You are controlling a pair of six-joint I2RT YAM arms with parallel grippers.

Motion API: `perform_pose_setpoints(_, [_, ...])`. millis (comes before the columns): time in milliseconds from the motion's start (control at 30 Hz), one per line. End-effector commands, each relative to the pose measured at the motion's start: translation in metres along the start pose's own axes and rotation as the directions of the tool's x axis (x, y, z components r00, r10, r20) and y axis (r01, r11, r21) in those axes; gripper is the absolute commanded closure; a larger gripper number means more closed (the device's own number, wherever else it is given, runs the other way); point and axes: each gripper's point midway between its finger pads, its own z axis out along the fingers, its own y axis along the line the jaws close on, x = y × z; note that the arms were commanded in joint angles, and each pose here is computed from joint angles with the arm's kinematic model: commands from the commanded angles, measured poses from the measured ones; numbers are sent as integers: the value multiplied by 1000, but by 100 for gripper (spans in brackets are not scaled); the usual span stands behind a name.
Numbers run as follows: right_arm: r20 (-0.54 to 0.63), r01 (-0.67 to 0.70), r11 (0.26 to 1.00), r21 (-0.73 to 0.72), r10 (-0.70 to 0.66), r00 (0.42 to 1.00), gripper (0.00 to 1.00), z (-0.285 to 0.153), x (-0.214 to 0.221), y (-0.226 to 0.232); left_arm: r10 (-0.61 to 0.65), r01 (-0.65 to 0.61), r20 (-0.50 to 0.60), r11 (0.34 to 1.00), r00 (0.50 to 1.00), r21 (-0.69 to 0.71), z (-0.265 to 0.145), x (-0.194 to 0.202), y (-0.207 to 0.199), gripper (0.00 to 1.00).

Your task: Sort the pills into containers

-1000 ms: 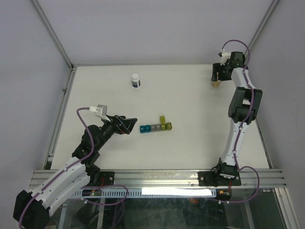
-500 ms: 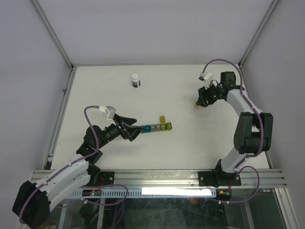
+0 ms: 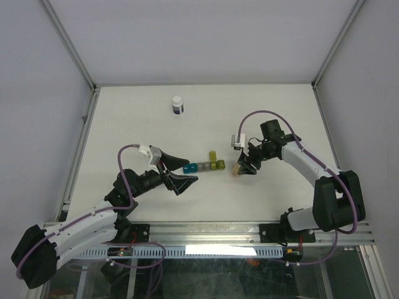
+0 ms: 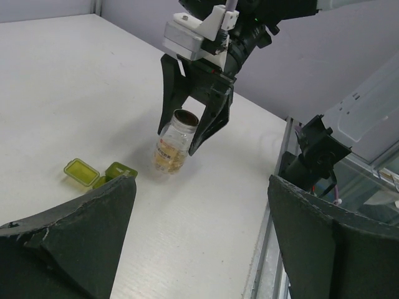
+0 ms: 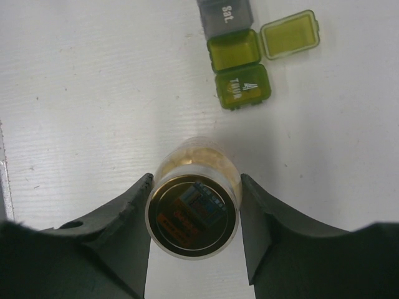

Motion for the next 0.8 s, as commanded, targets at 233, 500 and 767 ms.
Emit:
perform_pose_setpoints(233, [15,161,984,-76,-160,987,70,21,-14,24,103,-106,64,993,993,42,5,-8,-8,11])
perform_pose_setpoints(500, [30,164,986,-39,-163,986,20,21,-21,26,157,-167,106,982,982,92,4,-7,-21,11])
perform_pose_setpoints(767, [121,160,987,-14,-157,980,12,-8,-44,32,260,-267,82,958,962,105,14,7,-24,9])
